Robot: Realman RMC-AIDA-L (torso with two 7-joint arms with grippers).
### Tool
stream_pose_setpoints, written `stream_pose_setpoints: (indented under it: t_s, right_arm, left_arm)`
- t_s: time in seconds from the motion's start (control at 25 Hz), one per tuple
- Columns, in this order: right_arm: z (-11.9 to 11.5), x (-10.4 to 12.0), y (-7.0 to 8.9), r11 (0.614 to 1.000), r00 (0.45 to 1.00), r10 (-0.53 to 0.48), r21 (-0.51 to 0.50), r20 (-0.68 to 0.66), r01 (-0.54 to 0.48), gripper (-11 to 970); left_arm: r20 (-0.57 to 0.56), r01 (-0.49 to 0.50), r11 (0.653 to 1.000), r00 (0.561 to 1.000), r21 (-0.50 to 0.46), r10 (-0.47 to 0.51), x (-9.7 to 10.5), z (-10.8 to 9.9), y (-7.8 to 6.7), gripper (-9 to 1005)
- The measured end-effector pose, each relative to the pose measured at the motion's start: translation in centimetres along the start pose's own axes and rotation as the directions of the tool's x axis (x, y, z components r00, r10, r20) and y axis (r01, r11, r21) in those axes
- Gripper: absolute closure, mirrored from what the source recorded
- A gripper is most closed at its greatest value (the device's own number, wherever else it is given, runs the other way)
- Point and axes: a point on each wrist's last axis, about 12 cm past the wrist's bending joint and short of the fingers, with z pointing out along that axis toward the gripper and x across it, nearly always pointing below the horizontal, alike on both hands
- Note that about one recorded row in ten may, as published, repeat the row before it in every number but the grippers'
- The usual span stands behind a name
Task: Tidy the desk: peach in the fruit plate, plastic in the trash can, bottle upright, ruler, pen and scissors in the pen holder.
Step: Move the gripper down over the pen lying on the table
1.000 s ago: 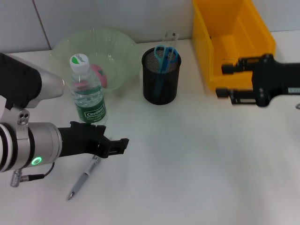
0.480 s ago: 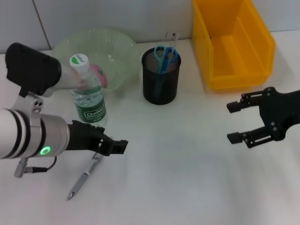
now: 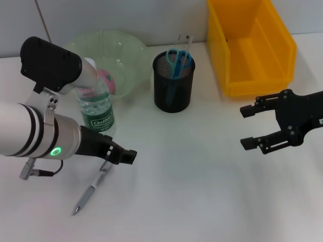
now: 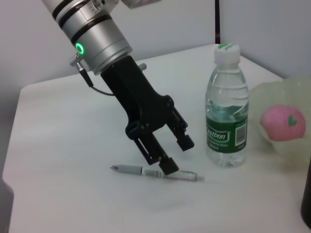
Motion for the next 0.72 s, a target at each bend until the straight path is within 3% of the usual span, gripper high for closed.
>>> stream_pose_setpoints:
  t_s: [0.36, 0.52, 0.72]
  right_arm:
    - [0.5, 0.1, -0.2, 1.000, 1.000, -0.002, -0.006, 0.014, 0.002, 150]
    - [0.9, 0.1, -0.8, 1.000, 1.000, -0.006, 0.027, 0.011, 0.006, 150]
    - [1.4, -0.2, -1.7, 0.999, 1.000, 0.002, 0.045, 0.001, -0.002, 149]
  left_arm:
    - [-0.084, 0.028, 1.000, 0.996, -0.014, -0.029, 0.2, 0.5, 0.7, 294]
    - [-0.129, 0.043, 0.999, 0.991, -0.020, -0.046, 0.4, 0.4, 1.5, 295]
    - [-0.227, 0.060, 0.997, 0.971, -0.054, -0.070, 0.6, 1.7, 2.9, 296]
